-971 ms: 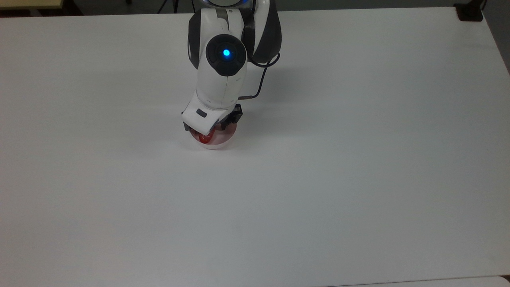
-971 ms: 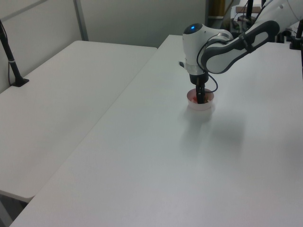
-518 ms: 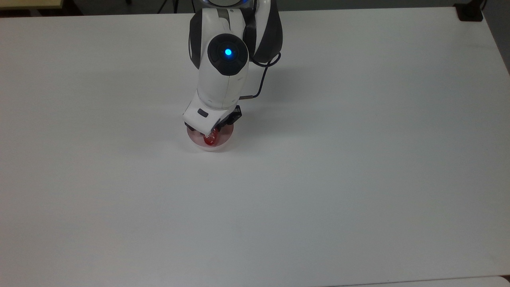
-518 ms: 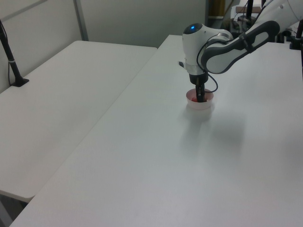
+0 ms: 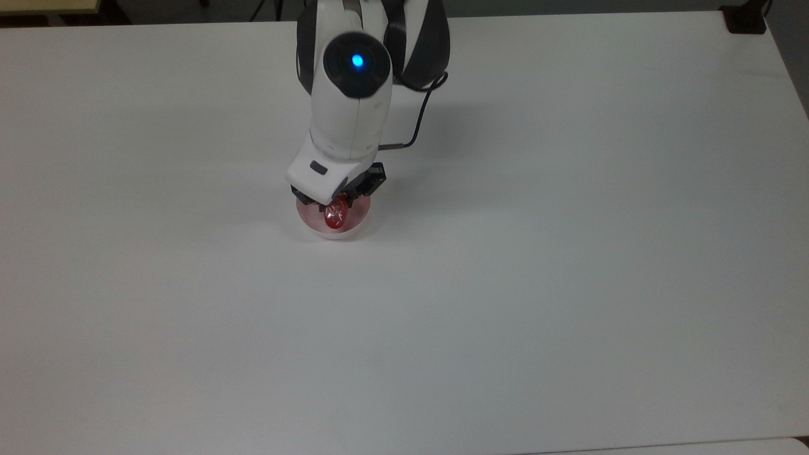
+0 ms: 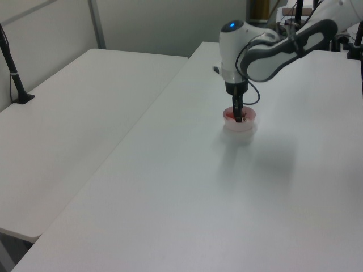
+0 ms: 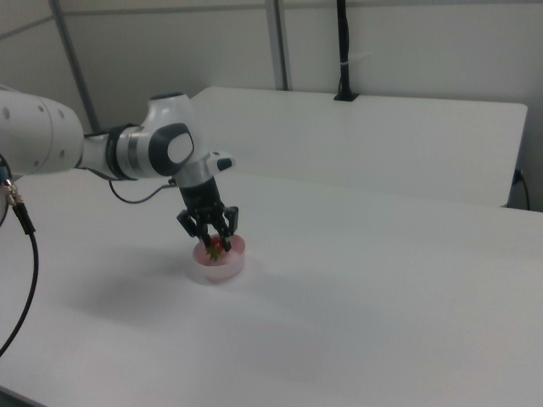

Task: Pick up strawberry from bowl
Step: 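Close the gripper on the red strawberry and lift it, then carry the strawberry away from the bowl and lower it to the table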

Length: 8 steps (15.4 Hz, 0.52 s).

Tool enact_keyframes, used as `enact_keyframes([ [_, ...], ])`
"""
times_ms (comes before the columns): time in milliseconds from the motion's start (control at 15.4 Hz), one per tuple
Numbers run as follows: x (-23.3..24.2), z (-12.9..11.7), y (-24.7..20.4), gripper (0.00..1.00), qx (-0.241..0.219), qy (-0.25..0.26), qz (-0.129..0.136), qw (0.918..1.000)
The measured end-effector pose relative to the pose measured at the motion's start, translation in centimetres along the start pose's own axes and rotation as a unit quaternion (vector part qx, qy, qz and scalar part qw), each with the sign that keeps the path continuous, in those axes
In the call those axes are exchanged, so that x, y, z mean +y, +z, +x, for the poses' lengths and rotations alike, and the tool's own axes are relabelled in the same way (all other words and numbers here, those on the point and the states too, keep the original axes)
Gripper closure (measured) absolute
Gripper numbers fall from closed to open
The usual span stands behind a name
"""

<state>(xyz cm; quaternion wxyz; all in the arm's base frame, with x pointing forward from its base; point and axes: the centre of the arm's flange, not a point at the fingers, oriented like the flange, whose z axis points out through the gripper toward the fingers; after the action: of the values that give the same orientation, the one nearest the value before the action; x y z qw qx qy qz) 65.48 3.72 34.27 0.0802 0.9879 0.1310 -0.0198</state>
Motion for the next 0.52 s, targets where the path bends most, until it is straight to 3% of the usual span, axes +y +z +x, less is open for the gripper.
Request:
enact_keyframes([
  [259,1.7,-0.1,-5.2,0.58,0.046,0.026,0.012,0.9985],
  [518,9.9,-2.3,-4.6,0.58,0.041,0.038,-0.007,0.9984],
])
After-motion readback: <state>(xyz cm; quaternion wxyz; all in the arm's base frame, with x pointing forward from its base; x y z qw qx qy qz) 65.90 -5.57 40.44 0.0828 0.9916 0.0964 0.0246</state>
